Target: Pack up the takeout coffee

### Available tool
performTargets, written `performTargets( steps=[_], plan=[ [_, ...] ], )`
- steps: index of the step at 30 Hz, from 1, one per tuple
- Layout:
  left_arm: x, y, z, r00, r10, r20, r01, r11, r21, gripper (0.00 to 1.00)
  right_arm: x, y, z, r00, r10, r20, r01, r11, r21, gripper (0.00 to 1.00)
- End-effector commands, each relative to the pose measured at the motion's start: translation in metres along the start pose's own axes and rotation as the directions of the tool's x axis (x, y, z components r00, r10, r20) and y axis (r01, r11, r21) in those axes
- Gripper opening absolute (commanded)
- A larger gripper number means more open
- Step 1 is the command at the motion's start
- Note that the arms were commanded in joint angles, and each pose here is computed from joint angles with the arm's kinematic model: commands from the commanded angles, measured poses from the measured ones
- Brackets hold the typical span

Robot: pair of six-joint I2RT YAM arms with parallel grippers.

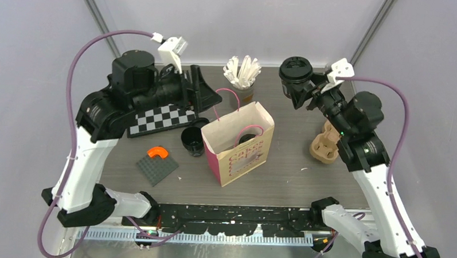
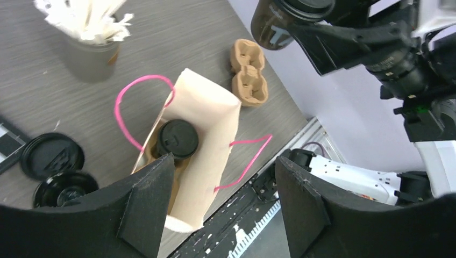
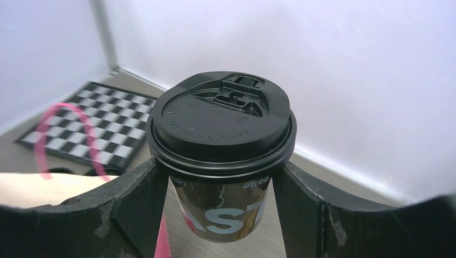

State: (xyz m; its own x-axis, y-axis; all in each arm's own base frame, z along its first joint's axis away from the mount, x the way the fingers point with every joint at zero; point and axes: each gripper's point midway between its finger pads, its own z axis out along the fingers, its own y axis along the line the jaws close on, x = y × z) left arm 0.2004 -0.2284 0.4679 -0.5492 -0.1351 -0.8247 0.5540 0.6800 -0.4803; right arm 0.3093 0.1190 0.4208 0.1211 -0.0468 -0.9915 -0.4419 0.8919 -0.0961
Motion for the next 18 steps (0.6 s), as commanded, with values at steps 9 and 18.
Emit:
performTargets(
  steps=[9,18],
  plan=[
    [-0.019,-0.053,0.016,0.949,0.294,0.115,-0.316,0.890,0.328,0.74,-0.071,0.101,-0.059,0.984,0.120,0.134,-0.051,0.902,-0.428,0.71],
    [-0.033,-0.085,0.020,0.930,0.320,0.181,-0.367,0.800,0.475,0.80,-0.069,0.116,-0.058,0.985,0.151,0.080,-0.091,0.858,-0.506,0.71]
  ],
)
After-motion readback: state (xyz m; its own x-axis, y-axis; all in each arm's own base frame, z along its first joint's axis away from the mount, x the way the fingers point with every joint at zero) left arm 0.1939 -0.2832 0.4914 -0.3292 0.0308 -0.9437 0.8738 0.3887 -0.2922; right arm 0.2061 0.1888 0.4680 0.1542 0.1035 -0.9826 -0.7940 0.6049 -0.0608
